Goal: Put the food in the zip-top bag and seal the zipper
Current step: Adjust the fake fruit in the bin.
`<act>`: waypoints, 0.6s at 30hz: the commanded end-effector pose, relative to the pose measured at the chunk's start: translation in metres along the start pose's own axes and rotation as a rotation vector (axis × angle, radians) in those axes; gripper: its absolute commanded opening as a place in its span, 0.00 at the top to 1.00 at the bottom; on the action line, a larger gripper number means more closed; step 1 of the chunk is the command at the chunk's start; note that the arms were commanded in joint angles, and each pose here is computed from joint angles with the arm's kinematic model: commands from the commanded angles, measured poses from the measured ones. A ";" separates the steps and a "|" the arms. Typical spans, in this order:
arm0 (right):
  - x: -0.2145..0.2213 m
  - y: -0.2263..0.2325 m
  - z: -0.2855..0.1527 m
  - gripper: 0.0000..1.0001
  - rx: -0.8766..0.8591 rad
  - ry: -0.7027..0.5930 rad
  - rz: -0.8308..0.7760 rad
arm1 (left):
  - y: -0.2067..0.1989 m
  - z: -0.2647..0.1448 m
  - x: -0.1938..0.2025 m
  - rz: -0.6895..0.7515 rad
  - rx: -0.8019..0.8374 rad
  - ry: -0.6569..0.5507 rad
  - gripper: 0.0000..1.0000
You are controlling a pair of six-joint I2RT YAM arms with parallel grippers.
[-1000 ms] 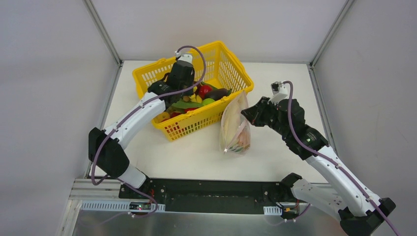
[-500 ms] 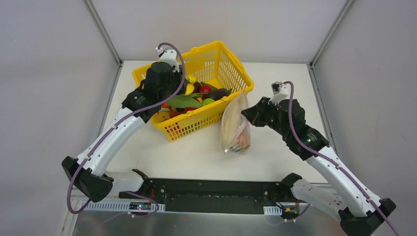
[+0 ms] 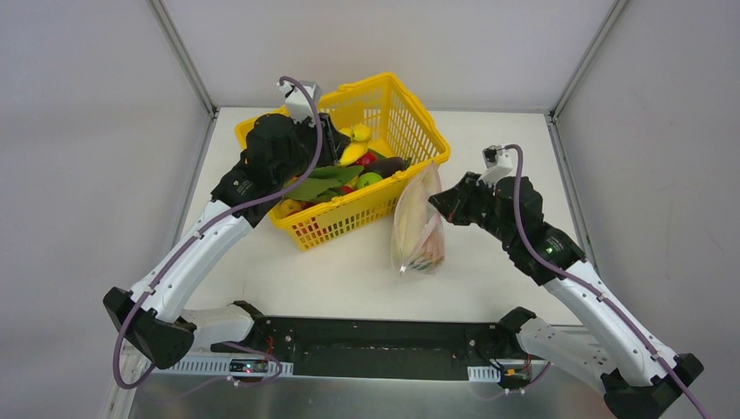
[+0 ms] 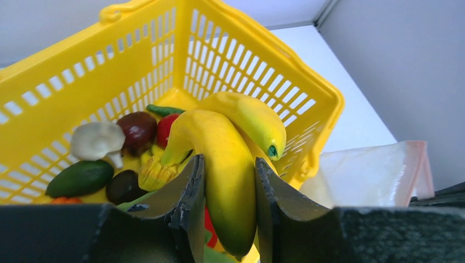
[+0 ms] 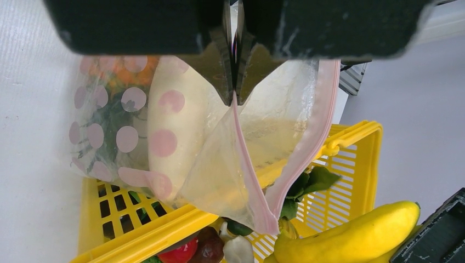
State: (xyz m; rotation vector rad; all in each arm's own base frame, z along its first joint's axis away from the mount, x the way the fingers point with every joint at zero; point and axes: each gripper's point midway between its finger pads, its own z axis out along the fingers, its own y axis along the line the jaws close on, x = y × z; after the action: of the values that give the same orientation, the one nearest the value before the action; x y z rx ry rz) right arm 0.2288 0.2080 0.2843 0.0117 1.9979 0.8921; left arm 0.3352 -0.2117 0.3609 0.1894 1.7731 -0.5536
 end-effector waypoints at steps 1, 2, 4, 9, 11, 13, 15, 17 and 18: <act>-0.016 0.013 -0.012 0.96 -0.046 -0.048 0.009 | -0.029 -0.002 -0.038 -0.013 0.143 -0.123 0.96; -0.016 0.013 -0.013 0.96 -0.044 -0.053 0.011 | -0.029 -0.002 -0.039 -0.013 0.140 -0.124 0.96; -0.017 0.012 -0.014 0.96 -0.042 -0.061 0.010 | -0.019 0.003 -0.030 0.001 0.089 -0.085 0.94; -0.014 0.013 -0.013 0.96 -0.049 -0.049 0.016 | 0.026 0.034 0.028 0.075 -0.111 0.127 0.13; -0.013 0.015 -0.012 0.96 -0.055 -0.040 0.018 | 0.033 0.040 0.049 0.077 -0.140 0.223 0.10; -0.013 0.013 -0.013 0.95 -0.048 -0.038 0.016 | 0.028 0.039 0.057 0.056 -0.103 0.230 0.07; -0.013 0.011 -0.014 0.95 -0.040 -0.045 0.013 | 0.024 0.033 0.060 0.063 -0.073 0.228 0.01; -0.014 0.010 -0.015 0.95 -0.035 -0.049 0.009 | 0.028 0.022 0.062 0.104 -0.079 0.264 0.01; -0.014 0.010 -0.015 0.94 -0.033 -0.051 0.007 | 0.029 0.015 0.061 0.134 -0.081 0.280 0.01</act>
State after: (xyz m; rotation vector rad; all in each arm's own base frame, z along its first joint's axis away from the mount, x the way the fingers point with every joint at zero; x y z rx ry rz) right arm 0.2243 0.2046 0.2926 0.0167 1.9701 0.9080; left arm 0.3604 -0.2179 0.2647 0.2749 2.0758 -0.4020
